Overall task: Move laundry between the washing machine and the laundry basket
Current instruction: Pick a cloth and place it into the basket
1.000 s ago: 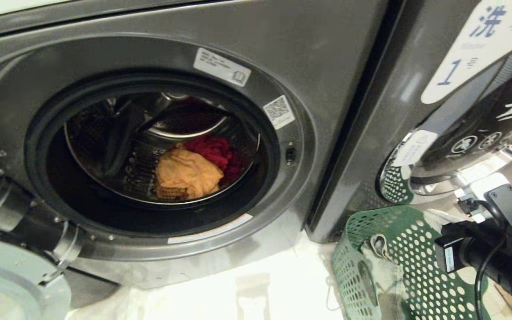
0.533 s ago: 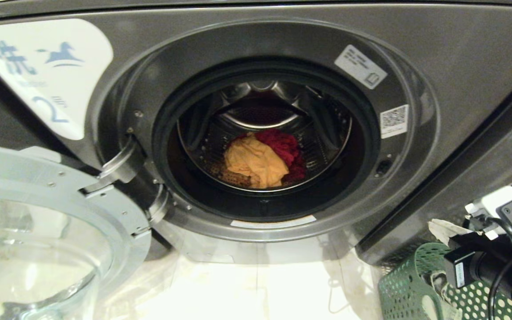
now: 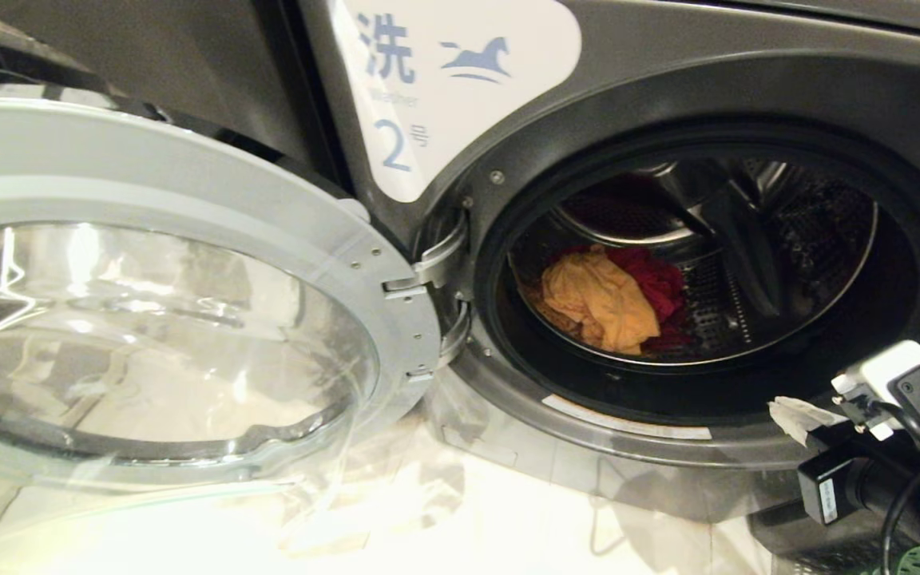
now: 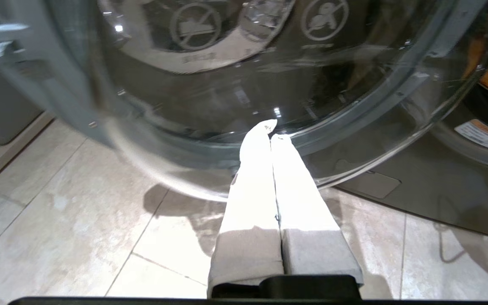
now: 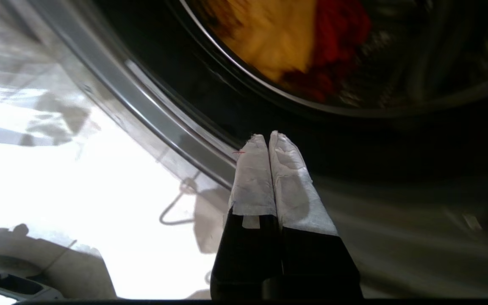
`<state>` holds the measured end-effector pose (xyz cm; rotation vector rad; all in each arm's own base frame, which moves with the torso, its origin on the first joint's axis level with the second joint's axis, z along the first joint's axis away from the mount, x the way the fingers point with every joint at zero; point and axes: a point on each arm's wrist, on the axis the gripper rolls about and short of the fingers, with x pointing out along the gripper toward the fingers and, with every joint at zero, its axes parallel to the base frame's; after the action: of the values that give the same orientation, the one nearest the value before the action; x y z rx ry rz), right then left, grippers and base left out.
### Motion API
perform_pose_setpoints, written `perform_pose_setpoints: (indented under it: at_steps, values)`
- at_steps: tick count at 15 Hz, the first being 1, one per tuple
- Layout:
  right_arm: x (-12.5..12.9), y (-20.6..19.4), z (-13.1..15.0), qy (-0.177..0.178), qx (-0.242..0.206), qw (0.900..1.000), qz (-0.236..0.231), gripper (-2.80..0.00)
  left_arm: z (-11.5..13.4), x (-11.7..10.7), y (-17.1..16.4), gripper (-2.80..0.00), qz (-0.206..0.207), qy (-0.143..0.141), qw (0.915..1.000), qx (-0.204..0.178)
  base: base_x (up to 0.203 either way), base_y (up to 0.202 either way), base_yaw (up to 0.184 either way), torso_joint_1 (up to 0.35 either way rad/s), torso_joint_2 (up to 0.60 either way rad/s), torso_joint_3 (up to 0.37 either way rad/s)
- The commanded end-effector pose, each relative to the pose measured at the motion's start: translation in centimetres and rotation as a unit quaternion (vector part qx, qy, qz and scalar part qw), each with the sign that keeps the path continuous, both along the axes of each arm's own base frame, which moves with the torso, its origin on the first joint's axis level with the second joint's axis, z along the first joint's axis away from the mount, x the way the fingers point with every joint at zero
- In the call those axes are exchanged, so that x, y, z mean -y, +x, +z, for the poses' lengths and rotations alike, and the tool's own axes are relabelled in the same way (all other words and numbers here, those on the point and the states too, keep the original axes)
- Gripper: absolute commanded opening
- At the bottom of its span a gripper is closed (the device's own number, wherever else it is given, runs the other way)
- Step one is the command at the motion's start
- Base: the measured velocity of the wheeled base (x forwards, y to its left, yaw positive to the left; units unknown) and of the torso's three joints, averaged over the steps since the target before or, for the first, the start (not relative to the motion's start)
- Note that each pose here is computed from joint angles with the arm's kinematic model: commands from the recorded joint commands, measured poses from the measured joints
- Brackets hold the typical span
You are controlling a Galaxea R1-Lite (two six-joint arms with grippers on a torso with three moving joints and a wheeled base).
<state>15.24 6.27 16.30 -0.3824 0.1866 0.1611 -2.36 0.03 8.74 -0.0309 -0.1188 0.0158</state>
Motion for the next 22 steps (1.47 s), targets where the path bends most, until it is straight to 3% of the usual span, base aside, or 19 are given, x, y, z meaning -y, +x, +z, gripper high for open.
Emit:
perform_pose_setpoints:
  at_steps: [1, 6, 13, 17, 20, 22]
  values:
    - [-0.1, 0.3, -0.4, -0.006, -0.009, 1.0, -0.001, -2.8, -1.1, 0.0, 0.3, -2.8, 0.0, 0.0, 0.9998, -0.02, -0.001, -0.003, 0.123, -0.001, 0.0, 0.005]
    - [-1.6, 3.9, -2.1, -0.025, -0.05, 0.998, -0.023, -2.8, -1.1, 0.0, 0.3, -2.8, 0.0, 0.001, 0.9998, -0.02, 0.0, 0.0, 0.015, 0.001, 0.0, 0.001]
    - [-4.7, 10.8, -7.6, -0.006, -0.011, 0.999, -0.044, -2.8, -1.1, 0.0, 0.3, -2.8, 0.001, 0.0, 0.9998, -0.02, 0.0, 0.0, 0.0, 0.0, 0.0, 0.0]
    - [-5.9, 15.2, -10.2, 0.018, 0.05, 0.994, -0.099, -2.8, -1.1, 0.0, 0.3, -2.8, 0.0, 0.0, 0.9998, -0.02, 0.0, 0.0, 0.0, 0.0, 0.0, 0.0]
    - [-4.9, 19.0, -10.2, 0.035, 0.086, 0.986, -0.14, -2.8, -1.1, 0.0, 0.3, -2.8, 0.001, 0.0, 0.9998, -0.02, 0.0, 0.0, 0.0, 0.0, 0.0, 0.0]
    - [-3.8, 21.2, -9.8, 0.034, 0.084, 0.982, -0.164, -2.8, -1.1, 0.0, 0.3, -2.8, 0.0, -0.001, 0.9998, -0.02, 0.0, 0.0, 0.0, 0.0, 0.0, 0.0]
